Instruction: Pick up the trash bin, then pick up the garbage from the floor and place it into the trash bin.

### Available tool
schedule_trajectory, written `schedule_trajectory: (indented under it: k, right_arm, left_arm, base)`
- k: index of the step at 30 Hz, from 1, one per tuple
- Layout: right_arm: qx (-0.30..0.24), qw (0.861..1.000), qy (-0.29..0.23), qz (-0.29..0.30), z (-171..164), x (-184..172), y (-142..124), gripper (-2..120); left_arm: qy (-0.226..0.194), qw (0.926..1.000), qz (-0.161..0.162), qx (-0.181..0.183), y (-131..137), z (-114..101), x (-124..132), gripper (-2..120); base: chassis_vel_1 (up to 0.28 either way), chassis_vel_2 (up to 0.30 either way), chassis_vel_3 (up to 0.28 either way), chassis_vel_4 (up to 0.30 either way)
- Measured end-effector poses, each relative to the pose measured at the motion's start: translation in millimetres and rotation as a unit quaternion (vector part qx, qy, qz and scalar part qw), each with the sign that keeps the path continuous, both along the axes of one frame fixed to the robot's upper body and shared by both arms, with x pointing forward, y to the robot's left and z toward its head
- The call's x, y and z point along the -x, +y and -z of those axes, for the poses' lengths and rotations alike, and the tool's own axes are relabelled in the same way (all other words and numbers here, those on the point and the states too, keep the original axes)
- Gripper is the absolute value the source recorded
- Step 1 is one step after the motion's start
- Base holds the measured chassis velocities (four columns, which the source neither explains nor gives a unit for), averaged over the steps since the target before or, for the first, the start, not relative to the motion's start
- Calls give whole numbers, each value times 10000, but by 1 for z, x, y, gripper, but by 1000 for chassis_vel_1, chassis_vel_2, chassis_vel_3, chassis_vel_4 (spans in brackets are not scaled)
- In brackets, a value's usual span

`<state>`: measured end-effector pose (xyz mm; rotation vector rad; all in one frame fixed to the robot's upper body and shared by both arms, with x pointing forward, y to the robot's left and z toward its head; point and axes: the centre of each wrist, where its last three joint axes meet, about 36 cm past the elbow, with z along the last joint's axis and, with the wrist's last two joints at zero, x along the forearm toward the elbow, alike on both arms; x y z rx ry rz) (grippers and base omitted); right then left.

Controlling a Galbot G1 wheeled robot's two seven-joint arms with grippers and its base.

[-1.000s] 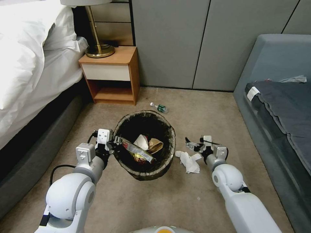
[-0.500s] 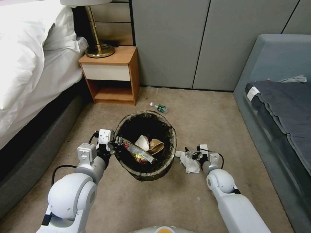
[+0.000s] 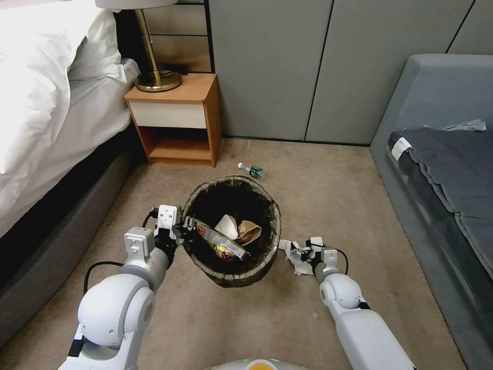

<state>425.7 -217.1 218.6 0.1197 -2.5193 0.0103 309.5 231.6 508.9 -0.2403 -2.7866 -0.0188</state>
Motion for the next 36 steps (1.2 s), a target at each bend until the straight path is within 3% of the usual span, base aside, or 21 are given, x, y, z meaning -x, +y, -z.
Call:
schedule_trajectory:
  k: [20, 33, 36]
  right_arm:
    - [162, 9990, 410, 110, 52, -1, 12, 100]
    - [187, 9988, 423, 137, 57, -2, 11, 100]
    - [185, 9989, 406, 135, 57, -3, 11, 94]
  left_arm:
    - [29, 10000, 20, -6, 0, 3, -2, 2]
    - [43, 10000, 42, 16, -2, 4, -3, 2]
    - [44, 10000, 34, 11, -1, 4, -3, 2]
  base:
    - [0, 0, 0, 0]
    - [0, 0, 0, 0]
    - [0, 0, 0, 0]
